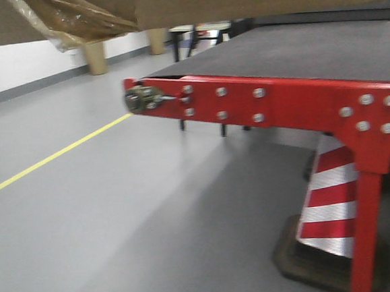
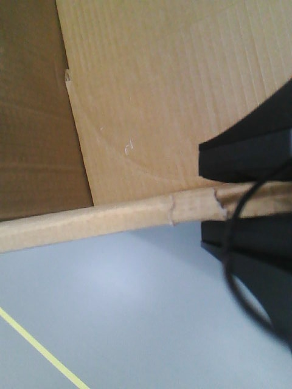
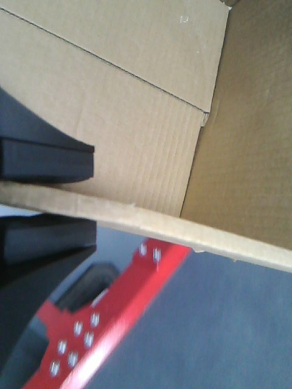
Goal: Grab carton from right shelf to conveyor
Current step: 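Carry the carton with both grippers over the grey conveyor belt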
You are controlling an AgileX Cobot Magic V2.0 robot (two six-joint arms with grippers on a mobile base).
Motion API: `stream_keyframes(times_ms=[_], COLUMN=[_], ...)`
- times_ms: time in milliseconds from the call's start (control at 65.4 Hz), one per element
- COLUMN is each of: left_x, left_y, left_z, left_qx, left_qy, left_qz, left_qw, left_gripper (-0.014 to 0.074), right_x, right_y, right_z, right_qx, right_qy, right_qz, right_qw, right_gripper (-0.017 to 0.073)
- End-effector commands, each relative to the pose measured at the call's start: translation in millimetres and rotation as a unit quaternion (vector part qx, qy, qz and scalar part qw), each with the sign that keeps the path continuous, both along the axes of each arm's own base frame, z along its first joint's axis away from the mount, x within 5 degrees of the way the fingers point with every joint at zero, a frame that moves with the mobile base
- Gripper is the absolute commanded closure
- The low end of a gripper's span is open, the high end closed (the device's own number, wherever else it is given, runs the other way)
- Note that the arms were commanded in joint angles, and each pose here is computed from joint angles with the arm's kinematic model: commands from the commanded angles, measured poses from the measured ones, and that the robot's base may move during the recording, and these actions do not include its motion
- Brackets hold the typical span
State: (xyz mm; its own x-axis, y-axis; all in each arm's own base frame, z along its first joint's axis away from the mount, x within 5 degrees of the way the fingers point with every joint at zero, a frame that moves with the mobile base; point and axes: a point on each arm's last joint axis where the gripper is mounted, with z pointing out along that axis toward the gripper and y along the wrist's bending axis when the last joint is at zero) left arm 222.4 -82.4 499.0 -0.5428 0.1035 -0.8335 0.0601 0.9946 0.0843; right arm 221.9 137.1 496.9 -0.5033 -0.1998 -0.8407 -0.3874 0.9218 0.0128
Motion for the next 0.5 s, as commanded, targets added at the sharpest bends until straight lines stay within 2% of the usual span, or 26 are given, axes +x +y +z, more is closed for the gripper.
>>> stream_keyframes(times_ms=[0, 489], left_x=[-2.0, -2.0], left_y=[-2.0, -2.0], left_z=[6.7, 6.7], left_qx=[0.0, 0.0], left_qy=[-0.028, -0.028], left_qz=[-0.013, -0.013], left_qw=[1.0, 1.0], left_gripper=[0.0613, 0.0613], right_x=[-2.7, -2.7], right_y=[0.5, 0.5], right_z=[8.0, 8.0], right_qx=[0.019, 0.019], right_qy=[-0.026, -0.026], right_qz=[0.009, 0.009], right_qw=[0.999, 0.999], right_gripper=[0.0618, 0.0618])
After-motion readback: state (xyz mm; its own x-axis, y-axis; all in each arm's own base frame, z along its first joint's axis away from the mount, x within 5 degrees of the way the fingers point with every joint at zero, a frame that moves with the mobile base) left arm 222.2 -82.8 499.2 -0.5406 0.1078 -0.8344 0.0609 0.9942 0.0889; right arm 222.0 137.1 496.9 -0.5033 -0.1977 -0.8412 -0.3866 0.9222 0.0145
